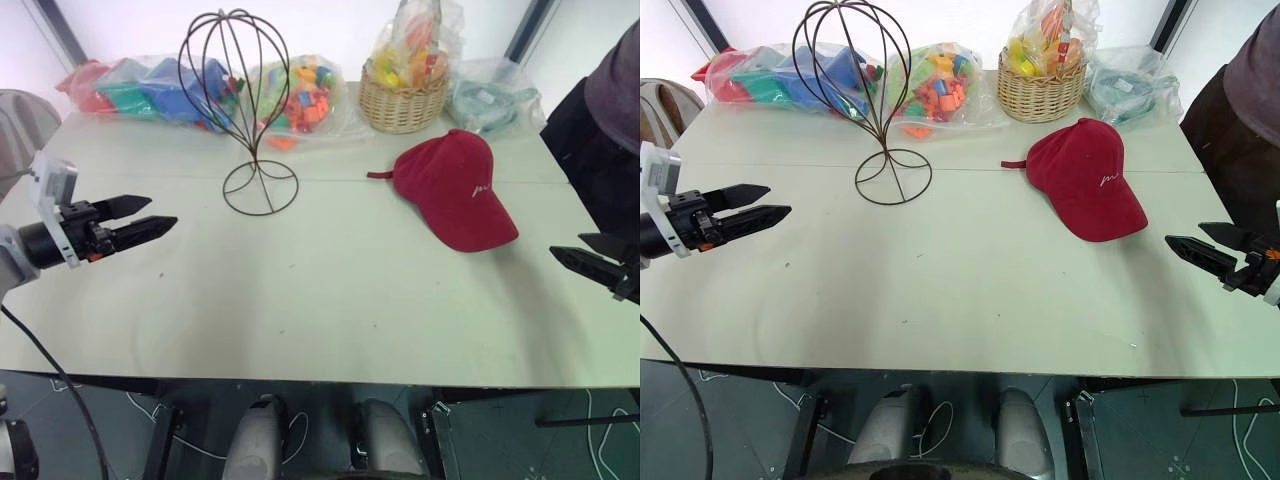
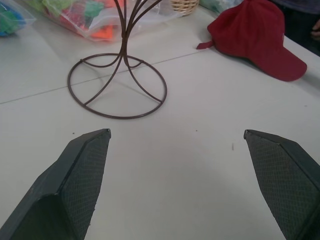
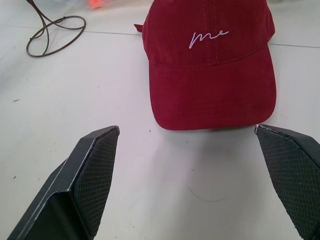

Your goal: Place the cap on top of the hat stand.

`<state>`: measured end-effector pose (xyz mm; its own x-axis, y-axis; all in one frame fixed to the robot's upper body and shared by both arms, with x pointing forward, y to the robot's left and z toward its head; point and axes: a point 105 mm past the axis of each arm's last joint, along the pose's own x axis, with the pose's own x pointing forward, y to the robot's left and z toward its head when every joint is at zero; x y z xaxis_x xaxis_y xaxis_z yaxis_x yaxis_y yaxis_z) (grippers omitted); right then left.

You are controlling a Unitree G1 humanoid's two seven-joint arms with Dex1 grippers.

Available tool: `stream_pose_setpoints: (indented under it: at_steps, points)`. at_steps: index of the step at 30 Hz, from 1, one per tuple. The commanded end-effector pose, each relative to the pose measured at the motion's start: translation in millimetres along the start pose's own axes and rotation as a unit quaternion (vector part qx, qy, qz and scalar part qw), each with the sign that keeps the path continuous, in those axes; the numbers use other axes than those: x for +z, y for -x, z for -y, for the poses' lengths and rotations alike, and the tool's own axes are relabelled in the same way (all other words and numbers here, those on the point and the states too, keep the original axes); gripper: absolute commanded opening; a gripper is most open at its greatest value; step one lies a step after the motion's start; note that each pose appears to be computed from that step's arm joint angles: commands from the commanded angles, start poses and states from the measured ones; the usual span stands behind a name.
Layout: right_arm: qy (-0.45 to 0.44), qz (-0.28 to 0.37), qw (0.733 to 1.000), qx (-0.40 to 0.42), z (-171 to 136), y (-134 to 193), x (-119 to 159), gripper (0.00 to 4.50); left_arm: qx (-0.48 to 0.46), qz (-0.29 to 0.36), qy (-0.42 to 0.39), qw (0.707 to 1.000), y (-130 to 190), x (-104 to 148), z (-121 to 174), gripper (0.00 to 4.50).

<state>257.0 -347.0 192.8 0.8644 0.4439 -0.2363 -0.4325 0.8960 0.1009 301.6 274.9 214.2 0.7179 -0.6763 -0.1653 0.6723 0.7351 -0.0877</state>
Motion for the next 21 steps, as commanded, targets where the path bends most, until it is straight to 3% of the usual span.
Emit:
stream_pose_setpoints:
  at_steps: [1, 21]
  points:
    - [0.029, 0.021, 0.999, 0.000, -2.5, 4.1, 19.5, 4.45, -0.007, 0.010, -0.022, 1.000, 5.0, 14.7, 4.5, 4.50]
    - [0.038, 0.022, 0.999, -0.008, -1.2, 1.5, 20.2, 4.45, 0.000, 0.016, -0.039, 0.999, 2.7, 19.1, 1.0, 4.50]
